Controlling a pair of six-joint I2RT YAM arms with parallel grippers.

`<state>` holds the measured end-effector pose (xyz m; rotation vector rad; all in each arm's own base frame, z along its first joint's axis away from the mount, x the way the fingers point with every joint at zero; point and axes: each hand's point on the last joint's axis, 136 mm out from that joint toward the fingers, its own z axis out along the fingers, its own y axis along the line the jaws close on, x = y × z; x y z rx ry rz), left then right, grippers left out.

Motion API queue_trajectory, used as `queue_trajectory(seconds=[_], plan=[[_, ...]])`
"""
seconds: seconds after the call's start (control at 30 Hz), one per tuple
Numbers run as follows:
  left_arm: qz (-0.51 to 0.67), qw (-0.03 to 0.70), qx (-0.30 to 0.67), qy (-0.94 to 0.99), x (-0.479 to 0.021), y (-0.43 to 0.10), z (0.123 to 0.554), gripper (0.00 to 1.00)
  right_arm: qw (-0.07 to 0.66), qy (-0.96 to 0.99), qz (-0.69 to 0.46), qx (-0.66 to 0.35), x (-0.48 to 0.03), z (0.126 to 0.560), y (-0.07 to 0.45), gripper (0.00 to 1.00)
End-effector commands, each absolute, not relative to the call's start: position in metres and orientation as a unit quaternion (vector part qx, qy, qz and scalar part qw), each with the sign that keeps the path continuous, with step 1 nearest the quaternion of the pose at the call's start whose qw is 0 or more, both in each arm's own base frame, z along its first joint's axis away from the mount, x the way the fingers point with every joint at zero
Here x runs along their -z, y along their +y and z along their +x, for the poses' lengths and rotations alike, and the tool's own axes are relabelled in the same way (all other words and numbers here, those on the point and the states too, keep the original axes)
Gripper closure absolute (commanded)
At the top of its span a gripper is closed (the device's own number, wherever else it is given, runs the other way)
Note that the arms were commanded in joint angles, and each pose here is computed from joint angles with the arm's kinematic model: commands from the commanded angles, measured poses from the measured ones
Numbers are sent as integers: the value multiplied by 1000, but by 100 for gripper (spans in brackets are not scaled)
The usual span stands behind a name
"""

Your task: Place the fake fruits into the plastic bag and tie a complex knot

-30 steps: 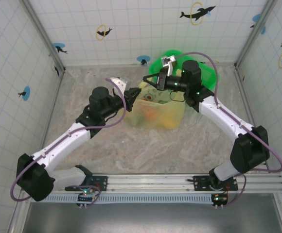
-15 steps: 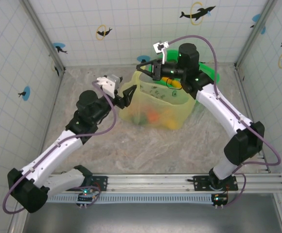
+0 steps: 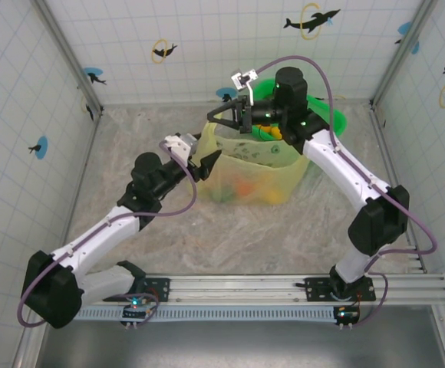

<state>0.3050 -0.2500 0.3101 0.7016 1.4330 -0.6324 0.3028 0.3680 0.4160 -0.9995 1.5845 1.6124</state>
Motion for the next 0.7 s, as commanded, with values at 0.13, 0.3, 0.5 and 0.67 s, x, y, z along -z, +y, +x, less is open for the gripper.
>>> queue_trajectory(seconds=[0.13,0.3,0.5,0.67], plan=[[317,691,301,576,-340,-252,305,25,331,568,-422,-624,-425,276,364,100],[333,684,316,567,-335,-260,302,30,334,565,-425,-624,-427,272,365,100],[349,680,344,546,-326,-266,291,37,358,564,-406,-623,-431,277,363,100],[332,713,345,513,-327,-259,285,46,369,560,-395,-627,-431,276,360,100]])
